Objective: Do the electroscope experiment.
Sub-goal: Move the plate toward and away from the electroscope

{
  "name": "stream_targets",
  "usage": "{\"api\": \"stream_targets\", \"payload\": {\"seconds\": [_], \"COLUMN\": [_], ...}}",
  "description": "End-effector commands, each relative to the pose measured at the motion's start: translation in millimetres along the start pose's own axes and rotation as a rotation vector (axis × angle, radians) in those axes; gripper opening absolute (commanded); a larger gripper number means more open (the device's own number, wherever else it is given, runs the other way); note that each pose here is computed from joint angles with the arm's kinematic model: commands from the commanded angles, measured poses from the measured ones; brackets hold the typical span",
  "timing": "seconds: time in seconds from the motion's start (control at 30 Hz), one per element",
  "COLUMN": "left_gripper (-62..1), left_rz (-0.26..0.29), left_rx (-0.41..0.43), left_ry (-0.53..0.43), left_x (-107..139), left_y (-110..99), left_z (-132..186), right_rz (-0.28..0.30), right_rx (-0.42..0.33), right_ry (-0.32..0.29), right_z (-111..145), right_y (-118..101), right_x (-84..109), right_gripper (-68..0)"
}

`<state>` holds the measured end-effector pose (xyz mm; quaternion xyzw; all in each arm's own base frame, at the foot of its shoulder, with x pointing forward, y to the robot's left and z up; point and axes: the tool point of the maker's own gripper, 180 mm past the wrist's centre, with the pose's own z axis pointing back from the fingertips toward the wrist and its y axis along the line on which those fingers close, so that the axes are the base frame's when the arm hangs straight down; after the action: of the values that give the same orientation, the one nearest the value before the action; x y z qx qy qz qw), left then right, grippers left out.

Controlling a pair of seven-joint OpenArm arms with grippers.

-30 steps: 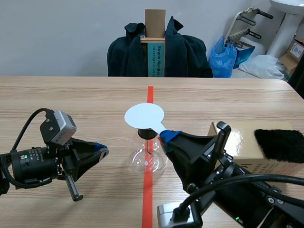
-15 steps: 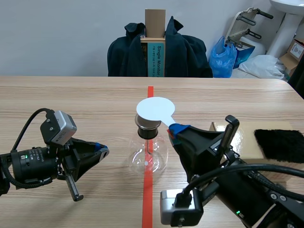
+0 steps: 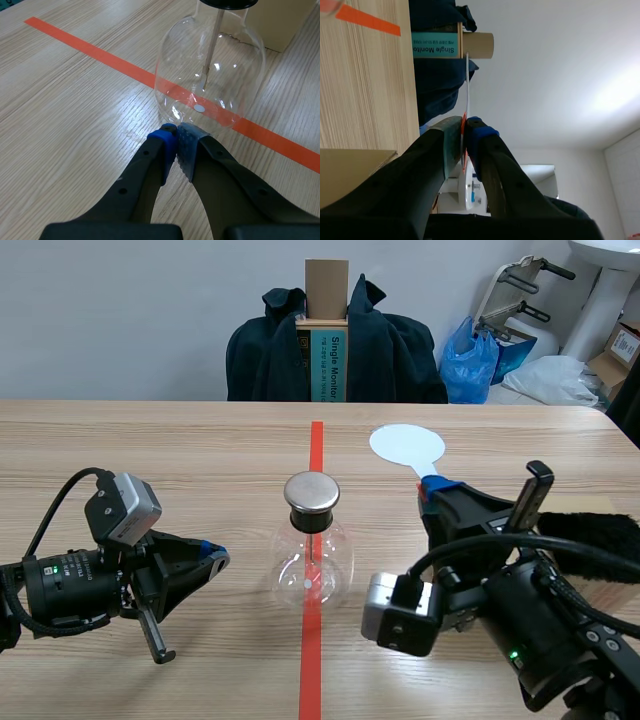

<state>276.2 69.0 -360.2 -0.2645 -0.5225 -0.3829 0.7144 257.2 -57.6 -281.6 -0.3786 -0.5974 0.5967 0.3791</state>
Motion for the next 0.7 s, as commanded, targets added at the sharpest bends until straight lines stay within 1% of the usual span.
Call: {"api": "stream_targets", "payload": {"seconds": [0.0, 0.07, 0.17, 0.23, 0.5, 0.6, 0.67], "left_gripper": [-57.8, -57.8, -57.8, -57.7, -57.7, -57.7, -57.8], "left_rz": [-0.003, -0.003, -0.003, -0.003, -0.003, -0.003, -0.003], "left_rx": [0.005, 0.005, 0.005, 0.005, 0.005, 0.005, 0.005], "left_ry": [-0.041, -0.042, -0.042, -0.042, -0.042, -0.042, -0.042], "left_x": [12.1, 12.1, 12.1, 12.1, 12.1, 12.1, 12.1], "left_y": [1.5, 1.5, 1.5, 1.5, 1.5, 1.5, 1.5], "left_z": [-1.9, -1.9, -1.9, -1.9, -1.9, -1.9, -1.9], "right_rz": [0.02, 0.023, 0.024, 0.025, 0.028, 0.028, 0.031], "right_rx": [-0.035, -0.035, -0.035, -0.034, -0.031, -0.027, -0.026], "right_ry": [0.017, 0.01, -0.03, -0.073, -0.277, -0.332, -0.358], "right_z": [-2.6, -2.4, -2.3, -1.9, 4.4, 7.4, 8.9], "right_y": [-10.5, -10.7, -10.5, -10.2, -9.1, -8.3, -7.9], "right_x": [-10.1, -10.2, -2.9, 4.8, 40.8, 50.3, 54.7], "right_gripper": [-66.7, -66.7, -66.7, -66.7, -66.7, -66.7, -66.7]}}
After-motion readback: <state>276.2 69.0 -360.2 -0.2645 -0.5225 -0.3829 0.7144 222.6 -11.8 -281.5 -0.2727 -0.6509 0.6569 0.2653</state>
